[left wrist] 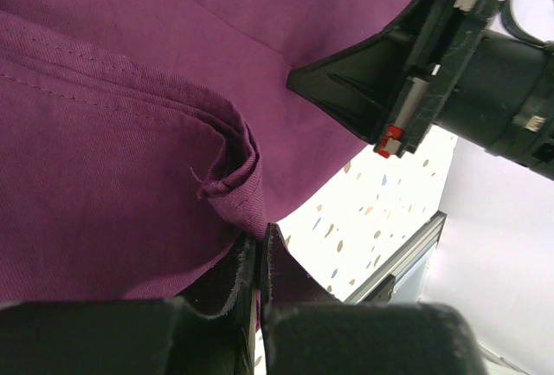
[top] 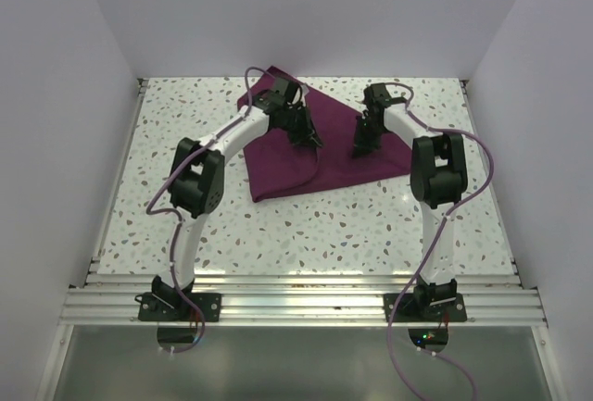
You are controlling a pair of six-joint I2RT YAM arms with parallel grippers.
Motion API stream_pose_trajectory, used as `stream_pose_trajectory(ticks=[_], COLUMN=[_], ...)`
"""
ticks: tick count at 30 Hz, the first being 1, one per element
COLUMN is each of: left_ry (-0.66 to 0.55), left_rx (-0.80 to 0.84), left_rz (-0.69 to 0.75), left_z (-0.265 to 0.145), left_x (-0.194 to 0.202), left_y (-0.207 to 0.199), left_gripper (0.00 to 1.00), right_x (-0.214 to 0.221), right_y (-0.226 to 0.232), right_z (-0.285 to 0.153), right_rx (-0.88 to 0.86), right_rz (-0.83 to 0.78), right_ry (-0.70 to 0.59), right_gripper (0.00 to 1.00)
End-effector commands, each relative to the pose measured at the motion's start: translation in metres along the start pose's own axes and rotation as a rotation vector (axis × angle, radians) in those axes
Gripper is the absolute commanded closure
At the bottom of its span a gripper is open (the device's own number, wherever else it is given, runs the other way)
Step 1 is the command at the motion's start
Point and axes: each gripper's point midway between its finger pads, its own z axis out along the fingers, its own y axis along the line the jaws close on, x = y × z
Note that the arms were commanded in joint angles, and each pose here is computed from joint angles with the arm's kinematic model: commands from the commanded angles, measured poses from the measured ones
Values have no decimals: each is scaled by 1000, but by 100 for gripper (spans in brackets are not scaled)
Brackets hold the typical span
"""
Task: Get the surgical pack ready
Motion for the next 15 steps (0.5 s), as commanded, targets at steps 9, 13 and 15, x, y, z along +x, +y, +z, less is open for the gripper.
stream_pose_trajectory(ticks=[9,13,15], left_ry=[28,36,44], left_rx=[67,85,96], left_rz=[12,8,8], left_z=[27,34,36], left_x=[-2,-2,-1], left_y=[-13,-17,-18], left_gripper=[100,100,97], right_x=[48,53,55], right_y=[-18,-18,-18], right_z=[43,48,50], right_rx=[56,50,50], right_rz=[16,21,28], right_ry=[188,204,211], right_gripper=[100,100,100])
